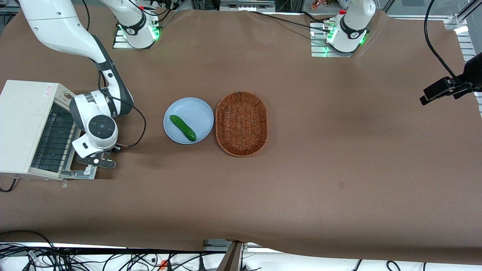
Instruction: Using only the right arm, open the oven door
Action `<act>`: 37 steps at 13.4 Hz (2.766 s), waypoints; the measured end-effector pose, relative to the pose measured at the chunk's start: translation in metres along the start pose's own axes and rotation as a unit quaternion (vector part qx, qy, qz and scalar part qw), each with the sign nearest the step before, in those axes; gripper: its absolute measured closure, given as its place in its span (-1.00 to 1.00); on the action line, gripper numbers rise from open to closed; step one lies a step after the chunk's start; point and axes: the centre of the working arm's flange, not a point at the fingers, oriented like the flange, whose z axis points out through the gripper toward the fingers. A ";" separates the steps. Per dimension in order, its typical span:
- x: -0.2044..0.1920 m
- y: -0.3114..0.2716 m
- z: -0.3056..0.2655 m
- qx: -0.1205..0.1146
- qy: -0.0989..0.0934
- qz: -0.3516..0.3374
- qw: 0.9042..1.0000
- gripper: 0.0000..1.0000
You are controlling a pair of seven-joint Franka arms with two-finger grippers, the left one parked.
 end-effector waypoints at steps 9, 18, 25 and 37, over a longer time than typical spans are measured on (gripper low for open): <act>0.028 -0.017 -0.099 0.113 -0.055 0.043 0.991 0.98; 0.053 0.183 -0.242 0.238 -0.052 -0.155 0.957 -0.37; -0.008 0.204 -0.322 0.232 -0.046 -0.161 0.958 -1.00; -0.054 0.241 -0.332 0.229 -0.014 -0.097 0.969 -1.00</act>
